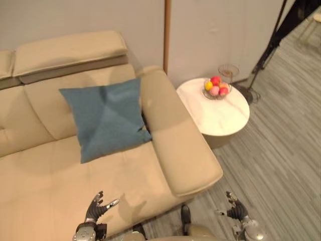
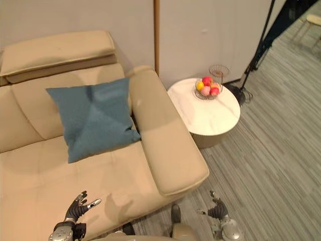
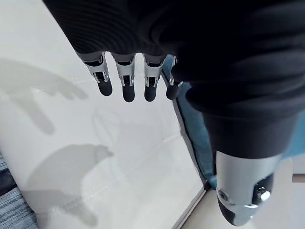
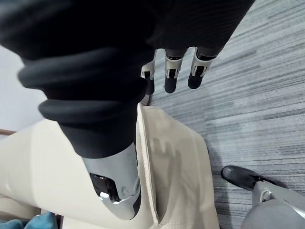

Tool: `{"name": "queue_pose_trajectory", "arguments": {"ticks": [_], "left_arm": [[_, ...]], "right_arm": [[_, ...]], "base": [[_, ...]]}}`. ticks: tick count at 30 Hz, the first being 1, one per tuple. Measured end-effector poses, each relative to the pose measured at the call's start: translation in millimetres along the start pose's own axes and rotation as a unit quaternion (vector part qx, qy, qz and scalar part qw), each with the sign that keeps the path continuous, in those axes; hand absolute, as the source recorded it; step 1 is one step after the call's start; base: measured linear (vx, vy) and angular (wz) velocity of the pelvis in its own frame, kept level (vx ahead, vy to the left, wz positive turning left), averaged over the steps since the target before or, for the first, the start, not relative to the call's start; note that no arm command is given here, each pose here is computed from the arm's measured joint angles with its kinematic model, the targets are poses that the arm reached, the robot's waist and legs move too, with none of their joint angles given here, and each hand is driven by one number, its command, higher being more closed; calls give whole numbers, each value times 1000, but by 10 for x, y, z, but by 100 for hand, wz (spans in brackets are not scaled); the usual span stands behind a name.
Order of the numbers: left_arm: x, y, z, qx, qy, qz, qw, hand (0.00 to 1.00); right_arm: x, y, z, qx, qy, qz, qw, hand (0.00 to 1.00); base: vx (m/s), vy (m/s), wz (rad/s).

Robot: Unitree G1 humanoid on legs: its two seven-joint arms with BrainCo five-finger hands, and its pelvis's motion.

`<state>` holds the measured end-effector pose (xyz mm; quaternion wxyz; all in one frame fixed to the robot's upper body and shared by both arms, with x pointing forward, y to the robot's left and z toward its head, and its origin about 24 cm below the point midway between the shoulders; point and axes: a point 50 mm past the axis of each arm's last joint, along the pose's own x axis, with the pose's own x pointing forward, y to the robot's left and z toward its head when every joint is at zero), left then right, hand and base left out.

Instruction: Pick up cushions and gather them together orderly.

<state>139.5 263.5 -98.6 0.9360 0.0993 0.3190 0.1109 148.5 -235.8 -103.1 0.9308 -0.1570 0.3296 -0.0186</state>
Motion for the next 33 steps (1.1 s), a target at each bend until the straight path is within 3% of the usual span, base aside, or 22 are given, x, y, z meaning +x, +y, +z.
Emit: {"name": "queue_pose_trajectory", "arguments": {"ticks": [2,6,9,19,33], "left_arm": [[75,-5,159,0,-27,0,1000,0],[37,4,116,-3,-21,5,1000,0],[1,-122,45,-26,-6,-5,1000,0],[-78,-165,-52,-47,6,-1,999,0],[-96,-297,37,-71,-15,-8,997,0]], "right_arm": [[104,5,187,3,-26,0,1000,0],[46,183,32,23,2,20,1000,0],[157,60,249,19,-31,-4,999,0],[74,-219,161,14,-24,-50,998,0],[-9,-272,-61,55,20,-80,995,0]], "base": [[-146,52,-7],[-121,-110,48],[-220,-118,-28],[-237,-32,7],[31,71,7]]}}
